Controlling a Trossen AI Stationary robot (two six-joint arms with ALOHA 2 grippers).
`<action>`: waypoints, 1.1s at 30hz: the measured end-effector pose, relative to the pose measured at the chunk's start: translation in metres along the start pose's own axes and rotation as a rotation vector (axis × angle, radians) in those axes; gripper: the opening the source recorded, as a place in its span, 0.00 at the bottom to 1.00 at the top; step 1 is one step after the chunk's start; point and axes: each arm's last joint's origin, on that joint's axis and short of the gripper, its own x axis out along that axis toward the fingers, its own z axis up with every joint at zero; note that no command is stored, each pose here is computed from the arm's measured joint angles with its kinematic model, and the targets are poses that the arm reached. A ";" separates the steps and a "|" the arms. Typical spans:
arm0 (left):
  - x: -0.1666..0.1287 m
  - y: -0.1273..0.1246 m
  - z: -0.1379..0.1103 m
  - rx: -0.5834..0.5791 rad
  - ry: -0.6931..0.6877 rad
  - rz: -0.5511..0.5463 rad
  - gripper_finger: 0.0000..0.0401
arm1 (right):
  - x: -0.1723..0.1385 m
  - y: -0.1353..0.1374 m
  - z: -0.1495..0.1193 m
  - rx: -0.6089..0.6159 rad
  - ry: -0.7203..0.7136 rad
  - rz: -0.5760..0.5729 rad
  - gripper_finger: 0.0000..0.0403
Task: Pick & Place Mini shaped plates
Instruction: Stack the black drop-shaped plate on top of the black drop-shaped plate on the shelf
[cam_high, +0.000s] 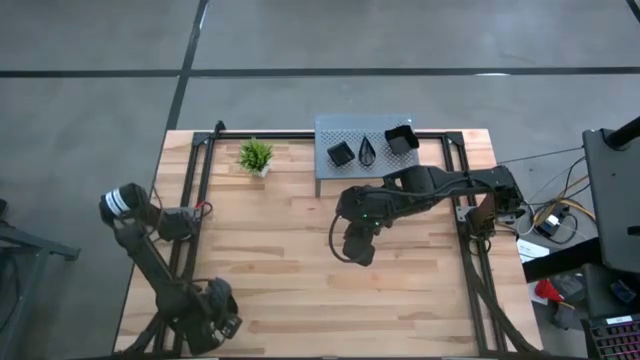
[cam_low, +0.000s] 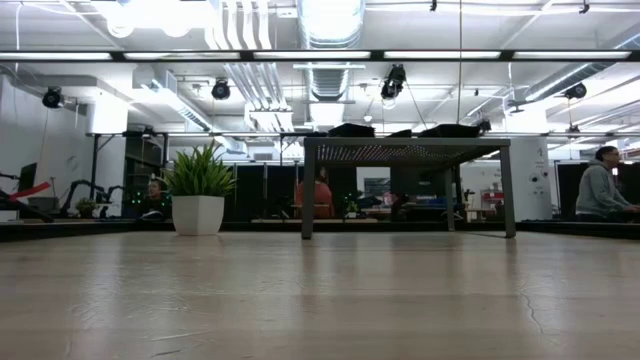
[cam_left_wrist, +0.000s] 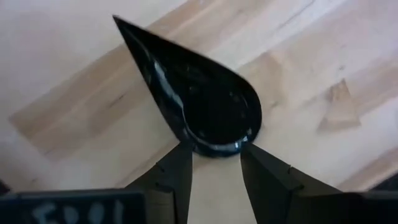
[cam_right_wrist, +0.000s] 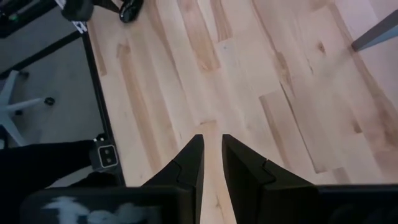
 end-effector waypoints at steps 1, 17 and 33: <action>0.002 0.000 0.000 0.001 -0.013 0.001 0.32 | 0.000 0.000 0.000 0.008 0.000 0.002 0.13; -0.004 -0.011 -0.002 0.021 -0.031 -0.031 0.32 | 0.000 0.004 0.001 0.022 0.012 0.066 0.13; -0.005 0.006 0.004 0.011 -0.027 0.155 0.32 | 0.000 0.004 0.002 0.012 0.004 0.070 0.13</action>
